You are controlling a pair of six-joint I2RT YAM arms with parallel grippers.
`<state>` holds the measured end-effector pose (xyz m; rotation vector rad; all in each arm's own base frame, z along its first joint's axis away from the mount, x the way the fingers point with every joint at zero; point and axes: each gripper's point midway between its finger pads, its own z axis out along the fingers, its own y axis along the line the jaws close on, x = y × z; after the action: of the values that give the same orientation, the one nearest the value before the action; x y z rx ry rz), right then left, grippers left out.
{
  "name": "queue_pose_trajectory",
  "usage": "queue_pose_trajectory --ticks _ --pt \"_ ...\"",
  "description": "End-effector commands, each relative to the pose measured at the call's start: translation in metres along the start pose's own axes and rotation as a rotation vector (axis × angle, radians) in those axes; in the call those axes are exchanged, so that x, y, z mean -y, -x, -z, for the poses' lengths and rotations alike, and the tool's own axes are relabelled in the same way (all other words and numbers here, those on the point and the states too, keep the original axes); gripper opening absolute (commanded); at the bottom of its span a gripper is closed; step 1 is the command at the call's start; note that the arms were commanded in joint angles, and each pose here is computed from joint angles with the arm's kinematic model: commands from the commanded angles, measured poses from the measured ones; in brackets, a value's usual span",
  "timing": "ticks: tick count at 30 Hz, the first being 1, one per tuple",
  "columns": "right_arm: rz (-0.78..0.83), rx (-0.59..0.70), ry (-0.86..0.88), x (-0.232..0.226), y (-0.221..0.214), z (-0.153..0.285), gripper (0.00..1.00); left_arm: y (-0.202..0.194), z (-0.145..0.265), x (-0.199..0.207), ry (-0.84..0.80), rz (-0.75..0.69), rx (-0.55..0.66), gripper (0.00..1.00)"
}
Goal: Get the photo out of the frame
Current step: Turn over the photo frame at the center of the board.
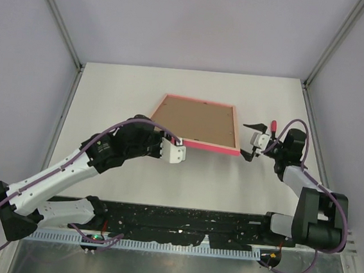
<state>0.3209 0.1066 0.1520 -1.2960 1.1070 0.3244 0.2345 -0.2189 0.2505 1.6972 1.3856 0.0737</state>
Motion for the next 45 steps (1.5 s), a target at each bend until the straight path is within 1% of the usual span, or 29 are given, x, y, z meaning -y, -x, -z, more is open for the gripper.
queue_pose_trajectory --ticks 1,9,12,14,15,19,21,27,32,37,45 --pt "0.085 0.056 -0.008 0.030 0.017 -0.016 0.93 0.017 0.010 -0.019 0.055 0.053 0.069 0.02" --pt "0.064 0.101 0.051 0.030 0.015 -0.048 0.91 0.015 0.012 -0.021 0.055 0.062 0.069 0.02" --pt "0.068 0.108 0.059 0.030 0.015 -0.055 0.88 0.012 0.011 -0.021 0.054 0.069 0.062 0.02" --pt "0.067 0.131 0.082 0.024 0.021 -0.064 0.84 0.015 0.010 -0.020 0.038 0.072 0.082 0.02" --pt "0.061 0.131 0.082 0.022 0.020 -0.066 0.77 0.014 0.009 -0.020 0.037 0.077 0.079 0.02" --pt "0.060 0.138 0.087 0.018 0.022 -0.068 0.65 0.015 0.009 -0.020 0.030 0.084 0.085 0.02" --pt "0.062 0.146 0.090 0.016 0.023 -0.068 0.63 0.014 0.009 -0.023 0.038 0.093 0.087 0.02" --pt "0.072 0.170 0.105 0.011 0.031 -0.066 0.48 0.014 0.009 -0.025 0.020 0.115 0.091 0.02" --pt "0.067 0.219 0.135 0.003 0.053 -0.062 0.44 0.017 0.011 -0.032 0.008 0.167 0.104 0.02" --pt "0.061 0.265 0.153 0.002 0.081 -0.058 0.41 0.032 0.021 -0.047 0.002 0.238 0.146 0.02" --pt "0.013 0.304 0.189 -0.002 0.107 -0.050 0.23 0.053 0.034 -0.063 -0.024 0.336 0.206 0.02"
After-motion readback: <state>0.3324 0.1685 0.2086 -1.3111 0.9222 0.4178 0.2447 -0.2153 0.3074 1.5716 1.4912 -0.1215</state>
